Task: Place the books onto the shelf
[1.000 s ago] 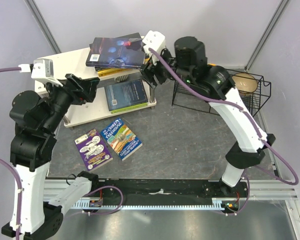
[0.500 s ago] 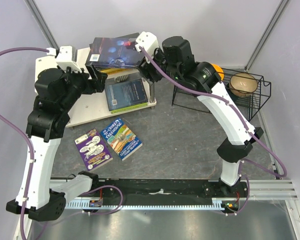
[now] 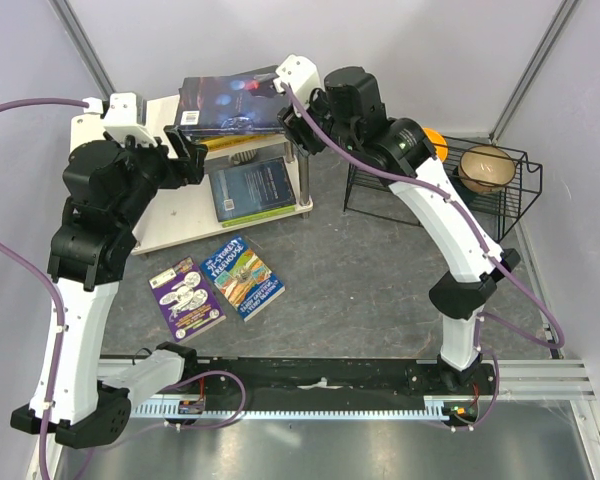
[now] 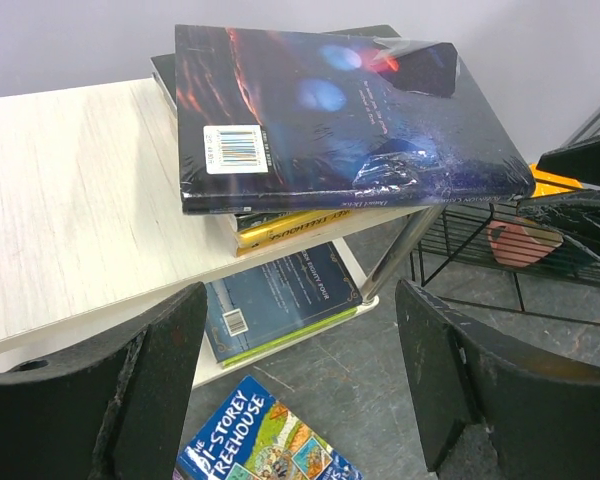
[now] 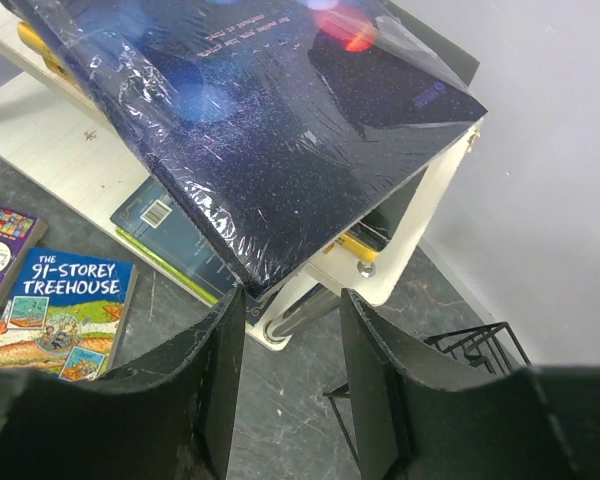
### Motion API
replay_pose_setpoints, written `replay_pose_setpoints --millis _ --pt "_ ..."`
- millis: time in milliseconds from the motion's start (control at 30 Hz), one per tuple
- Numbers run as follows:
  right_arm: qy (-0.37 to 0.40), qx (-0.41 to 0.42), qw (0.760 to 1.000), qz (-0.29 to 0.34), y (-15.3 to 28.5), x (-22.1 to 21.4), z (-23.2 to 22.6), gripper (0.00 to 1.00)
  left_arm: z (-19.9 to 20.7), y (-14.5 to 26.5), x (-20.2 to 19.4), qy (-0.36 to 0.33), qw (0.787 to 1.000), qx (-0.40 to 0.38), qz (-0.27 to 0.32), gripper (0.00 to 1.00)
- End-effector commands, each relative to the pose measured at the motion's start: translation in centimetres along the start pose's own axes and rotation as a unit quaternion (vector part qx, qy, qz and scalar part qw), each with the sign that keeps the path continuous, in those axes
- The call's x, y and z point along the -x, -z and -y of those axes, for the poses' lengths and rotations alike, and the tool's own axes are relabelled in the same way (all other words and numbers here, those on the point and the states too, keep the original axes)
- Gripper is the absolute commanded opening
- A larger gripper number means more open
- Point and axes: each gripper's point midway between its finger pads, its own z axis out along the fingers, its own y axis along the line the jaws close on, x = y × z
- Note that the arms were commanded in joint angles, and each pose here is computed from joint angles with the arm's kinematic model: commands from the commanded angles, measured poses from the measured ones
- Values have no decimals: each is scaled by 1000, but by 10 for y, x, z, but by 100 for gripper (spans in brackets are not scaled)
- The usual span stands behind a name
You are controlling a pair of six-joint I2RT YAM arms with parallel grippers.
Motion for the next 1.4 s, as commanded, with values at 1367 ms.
replay_pose_setpoints --millis 1367 --pt "-36 -8 994 103 1 40 33 58 0 -57 11 56 997 -54 -11 77"
